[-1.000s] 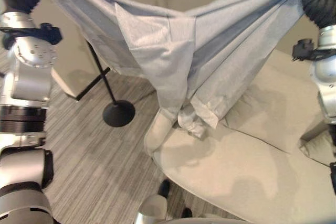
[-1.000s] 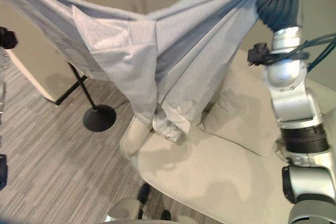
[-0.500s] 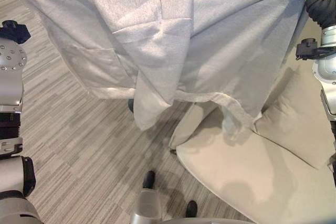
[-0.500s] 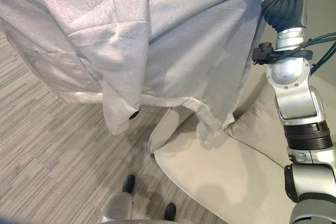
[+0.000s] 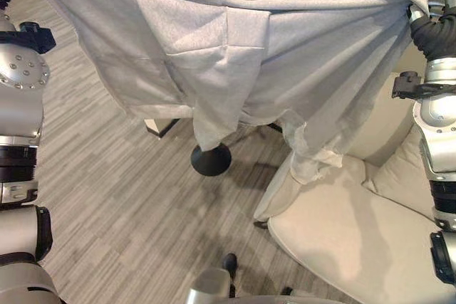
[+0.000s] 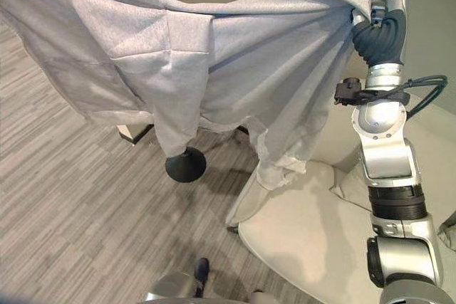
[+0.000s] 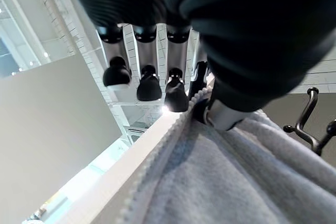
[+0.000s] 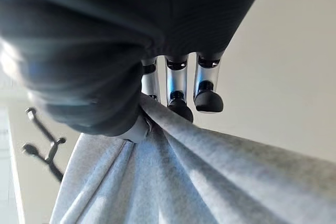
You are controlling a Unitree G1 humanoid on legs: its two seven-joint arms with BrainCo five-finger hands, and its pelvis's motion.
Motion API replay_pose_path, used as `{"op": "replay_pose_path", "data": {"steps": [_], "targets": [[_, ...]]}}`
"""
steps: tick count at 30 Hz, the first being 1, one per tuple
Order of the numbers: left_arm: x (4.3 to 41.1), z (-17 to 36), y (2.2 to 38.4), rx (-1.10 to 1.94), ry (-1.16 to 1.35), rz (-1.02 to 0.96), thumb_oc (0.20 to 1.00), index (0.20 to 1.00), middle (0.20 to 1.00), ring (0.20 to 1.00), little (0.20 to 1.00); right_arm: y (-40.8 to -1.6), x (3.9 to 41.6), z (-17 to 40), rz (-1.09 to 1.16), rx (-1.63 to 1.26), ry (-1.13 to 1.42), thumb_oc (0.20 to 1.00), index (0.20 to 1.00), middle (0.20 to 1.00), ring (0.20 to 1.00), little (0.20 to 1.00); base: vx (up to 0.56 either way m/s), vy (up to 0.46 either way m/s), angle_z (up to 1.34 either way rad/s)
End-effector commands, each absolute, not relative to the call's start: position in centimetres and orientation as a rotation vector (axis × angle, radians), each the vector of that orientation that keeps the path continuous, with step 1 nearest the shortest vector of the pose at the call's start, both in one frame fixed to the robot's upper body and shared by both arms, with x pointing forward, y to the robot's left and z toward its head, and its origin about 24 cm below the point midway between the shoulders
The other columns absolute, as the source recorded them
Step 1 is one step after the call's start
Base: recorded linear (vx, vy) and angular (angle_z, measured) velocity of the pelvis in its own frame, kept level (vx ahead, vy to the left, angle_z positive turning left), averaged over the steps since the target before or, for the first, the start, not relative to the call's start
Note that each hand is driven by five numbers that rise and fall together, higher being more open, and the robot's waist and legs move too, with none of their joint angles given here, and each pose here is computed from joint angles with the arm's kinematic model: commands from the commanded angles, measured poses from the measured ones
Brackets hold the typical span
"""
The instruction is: Hang the clothes on the sofa on the clothes rack.
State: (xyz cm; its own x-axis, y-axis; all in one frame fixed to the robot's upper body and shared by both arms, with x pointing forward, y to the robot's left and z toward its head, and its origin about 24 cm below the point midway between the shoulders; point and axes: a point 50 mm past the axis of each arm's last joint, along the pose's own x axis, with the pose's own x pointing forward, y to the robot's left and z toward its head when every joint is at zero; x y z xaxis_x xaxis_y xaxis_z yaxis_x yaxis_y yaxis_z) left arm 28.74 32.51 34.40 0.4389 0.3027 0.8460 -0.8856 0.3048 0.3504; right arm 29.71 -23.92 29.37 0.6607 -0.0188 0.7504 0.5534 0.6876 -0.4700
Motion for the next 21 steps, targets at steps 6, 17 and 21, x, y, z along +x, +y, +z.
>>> {"op": "replay_pose_path", "data": {"steps": [6, 17, 21], "targets": [[26.2, 35.7, 33.9, 0.931, -0.826, 0.999, 0.200, 0.200, 0.200, 0.200, 0.200, -24.2, 28.7, 32.8, -0.424, -0.661, -0.935, 0.200, 0.200, 0.200, 0.200, 0.200, 0.05, -0.093, -0.02], [26.4, 35.3, 33.2, 0.934, -0.835, 0.967, 0.200, 0.200, 0.200, 0.200, 0.200, -24.3, 28.8, 32.6, -0.417, -0.640, -0.928, 0.200, 0.200, 0.200, 0.200, 0.200, 0.05, -0.075, 0.07], [26.5, 35.6, 32.4, 0.910, -0.875, 0.940, 0.200, 0.200, 0.200, 0.200, 0.200, -24.2, 28.5, 33.3, -0.421, -0.636, -0.952, 0.200, 0.200, 0.200, 0.200, 0.200, -0.01, -0.096, 0.26]]}}
